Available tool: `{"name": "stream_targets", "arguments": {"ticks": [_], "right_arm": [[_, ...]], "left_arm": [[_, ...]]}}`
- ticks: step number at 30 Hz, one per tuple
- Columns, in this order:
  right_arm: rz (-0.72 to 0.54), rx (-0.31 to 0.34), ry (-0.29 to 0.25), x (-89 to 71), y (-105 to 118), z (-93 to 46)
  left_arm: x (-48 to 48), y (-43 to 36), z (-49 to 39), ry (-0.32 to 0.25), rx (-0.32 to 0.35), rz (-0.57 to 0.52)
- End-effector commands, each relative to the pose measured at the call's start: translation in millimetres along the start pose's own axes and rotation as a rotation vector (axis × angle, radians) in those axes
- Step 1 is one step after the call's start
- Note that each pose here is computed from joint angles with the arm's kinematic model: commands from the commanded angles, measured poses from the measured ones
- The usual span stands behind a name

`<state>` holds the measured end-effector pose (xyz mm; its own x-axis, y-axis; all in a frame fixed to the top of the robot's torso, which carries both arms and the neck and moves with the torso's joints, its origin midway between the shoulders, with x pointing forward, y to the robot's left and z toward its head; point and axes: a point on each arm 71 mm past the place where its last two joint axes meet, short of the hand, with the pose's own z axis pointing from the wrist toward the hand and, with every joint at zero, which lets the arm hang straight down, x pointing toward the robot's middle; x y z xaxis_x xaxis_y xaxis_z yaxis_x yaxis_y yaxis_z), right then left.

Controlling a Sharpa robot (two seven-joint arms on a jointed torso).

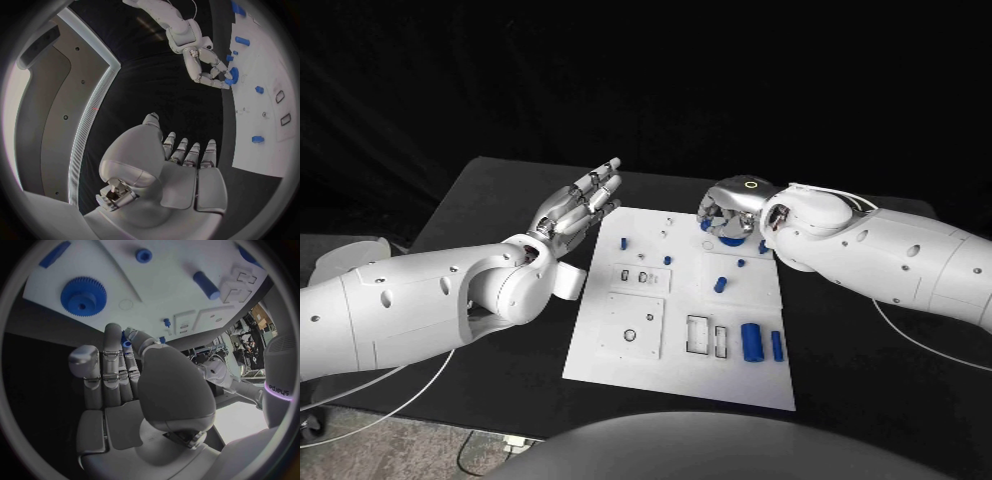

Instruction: Assemble the parts on the task board

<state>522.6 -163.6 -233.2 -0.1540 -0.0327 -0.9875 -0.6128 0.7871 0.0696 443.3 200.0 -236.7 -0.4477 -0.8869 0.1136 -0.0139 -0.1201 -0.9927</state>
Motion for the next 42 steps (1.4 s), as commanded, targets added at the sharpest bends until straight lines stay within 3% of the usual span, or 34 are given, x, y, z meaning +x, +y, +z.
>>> {"name": "stream_targets", "arguments": {"ticks": [1,19,42], "right_arm": [[0.022,-0.001,-0.032,-8.9,5,5.4],[0.067,0.056,-0.008,-13.9,8,48.8],[0.104,0.081,0.021,3.6,8,59.5]], "left_arm": [[3.6,-0.4,1.1,0.022,0.004,-0.007],[9.5,4.4,7.2,0.037,-0.008,-0.015],[15.1,6.4,12.0,0.051,-0.009,-0.021]]}}
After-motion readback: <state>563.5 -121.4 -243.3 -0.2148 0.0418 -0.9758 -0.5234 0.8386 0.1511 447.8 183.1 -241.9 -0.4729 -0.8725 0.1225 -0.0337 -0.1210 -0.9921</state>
